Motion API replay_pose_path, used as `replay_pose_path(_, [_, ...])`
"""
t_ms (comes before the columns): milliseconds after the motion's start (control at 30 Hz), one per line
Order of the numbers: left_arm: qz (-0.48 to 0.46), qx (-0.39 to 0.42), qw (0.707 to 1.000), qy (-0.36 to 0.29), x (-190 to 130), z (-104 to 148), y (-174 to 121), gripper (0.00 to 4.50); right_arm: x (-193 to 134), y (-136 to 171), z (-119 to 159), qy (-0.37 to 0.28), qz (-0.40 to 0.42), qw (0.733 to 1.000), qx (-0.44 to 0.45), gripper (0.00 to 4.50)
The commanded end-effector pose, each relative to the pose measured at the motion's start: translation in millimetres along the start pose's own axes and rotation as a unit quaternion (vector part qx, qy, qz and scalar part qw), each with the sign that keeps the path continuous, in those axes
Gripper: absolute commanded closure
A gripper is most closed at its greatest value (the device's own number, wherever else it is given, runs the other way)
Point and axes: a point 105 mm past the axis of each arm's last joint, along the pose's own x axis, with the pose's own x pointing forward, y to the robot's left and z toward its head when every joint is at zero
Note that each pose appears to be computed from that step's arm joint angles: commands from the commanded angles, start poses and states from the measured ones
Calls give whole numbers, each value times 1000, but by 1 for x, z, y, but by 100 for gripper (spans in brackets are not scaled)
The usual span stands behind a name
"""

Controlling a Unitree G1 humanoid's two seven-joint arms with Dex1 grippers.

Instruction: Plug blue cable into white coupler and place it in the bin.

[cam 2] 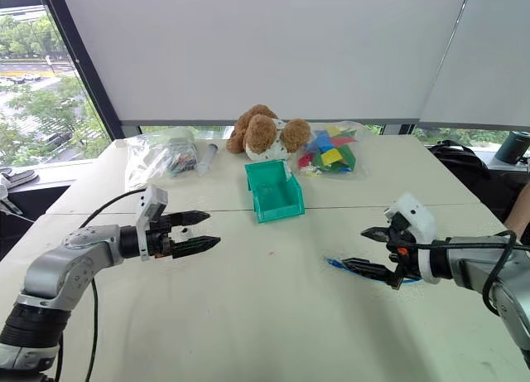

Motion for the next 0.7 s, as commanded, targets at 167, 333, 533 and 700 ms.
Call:
replay_pose_path(167, [-19,12,1000,-21,-3,21,-8,0,-4,4,8,-7,-2,1000,-30,9])
replay_pose_path(333, [-31,7,999,-6,-6,18,-15,0,-7,3,-3,-2,-4,1000,-25,9])
replay_pose_path(533, [-32,6,999,-7,-8,22,-17,0,-3,9,-9,-2,-1,1000,-24,9])
replay_pose_path(700, [-32,7,999,-5,-7,20,-17,0,3,11,-16,10,-1,1000,-29,9])
